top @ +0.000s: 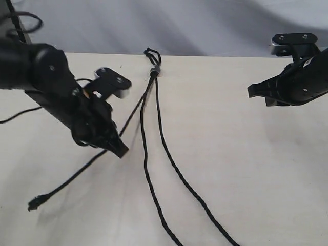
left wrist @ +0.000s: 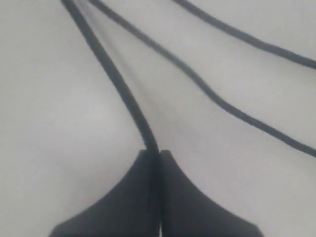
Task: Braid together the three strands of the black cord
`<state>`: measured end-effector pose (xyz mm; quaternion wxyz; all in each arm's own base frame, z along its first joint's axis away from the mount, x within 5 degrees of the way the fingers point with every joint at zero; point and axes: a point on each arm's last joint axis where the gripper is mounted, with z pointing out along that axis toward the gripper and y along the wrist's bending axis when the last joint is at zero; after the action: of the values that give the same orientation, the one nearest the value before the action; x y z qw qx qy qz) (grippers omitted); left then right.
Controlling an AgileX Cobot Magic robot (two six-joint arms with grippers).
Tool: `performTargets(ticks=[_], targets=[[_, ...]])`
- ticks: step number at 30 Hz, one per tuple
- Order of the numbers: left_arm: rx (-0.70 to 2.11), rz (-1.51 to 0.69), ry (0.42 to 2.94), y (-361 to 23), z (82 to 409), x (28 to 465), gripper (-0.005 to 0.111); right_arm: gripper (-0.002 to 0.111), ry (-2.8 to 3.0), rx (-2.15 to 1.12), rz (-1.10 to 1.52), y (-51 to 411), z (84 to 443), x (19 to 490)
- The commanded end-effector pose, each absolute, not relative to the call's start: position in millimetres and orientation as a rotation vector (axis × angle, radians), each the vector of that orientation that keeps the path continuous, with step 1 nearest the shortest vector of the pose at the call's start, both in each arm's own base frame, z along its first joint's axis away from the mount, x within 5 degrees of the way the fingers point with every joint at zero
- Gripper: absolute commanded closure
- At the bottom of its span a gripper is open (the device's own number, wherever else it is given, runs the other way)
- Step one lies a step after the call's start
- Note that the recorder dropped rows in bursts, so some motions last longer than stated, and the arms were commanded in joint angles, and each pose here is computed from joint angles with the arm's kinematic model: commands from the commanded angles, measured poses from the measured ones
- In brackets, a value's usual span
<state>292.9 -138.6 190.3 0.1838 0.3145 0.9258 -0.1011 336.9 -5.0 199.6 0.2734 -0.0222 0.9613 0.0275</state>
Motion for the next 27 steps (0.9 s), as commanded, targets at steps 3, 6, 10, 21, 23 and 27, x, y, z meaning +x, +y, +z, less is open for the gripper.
performTargets(ticks=[3, 6, 10, 21, 23, 27], targets=[[0.549, -0.205, 2.671, -56.4, 206.0, 309.5, 0.107, 0.108, 2.58, -0.049, 0.085, -4.8, 199.8, 337.5], [0.447, -0.178, 2.72, -35.2, 183.0, 317.8, 0.107, 0.108, 2.58, -0.049, 0.085, -4.8, 199.8, 337.5], [0.422, -0.164, 2.775, -31.9, 149.1, 324.0, 0.102, 0.108, 2.58, -0.074, 0.092, 1.7, 199.8, 337.6], [0.347, -0.184, 2.727, -33.1, 165.2, 328.0, 0.042, 0.108, 2.658, -0.238, 0.233, 53.8, 211.1, 333.9], [0.344, -0.183, 2.679, -33.4, 182.7, 327.7, 0.042, 0.108, 2.684, -0.338, 0.281, 77.7, 217.0, 329.6], [0.342, -0.164, 2.56, -32.3, 221.3, 320.9, 0.046, 0.108, 2.639, -0.579, 0.333, 137.3, 218.4, 313.5]])
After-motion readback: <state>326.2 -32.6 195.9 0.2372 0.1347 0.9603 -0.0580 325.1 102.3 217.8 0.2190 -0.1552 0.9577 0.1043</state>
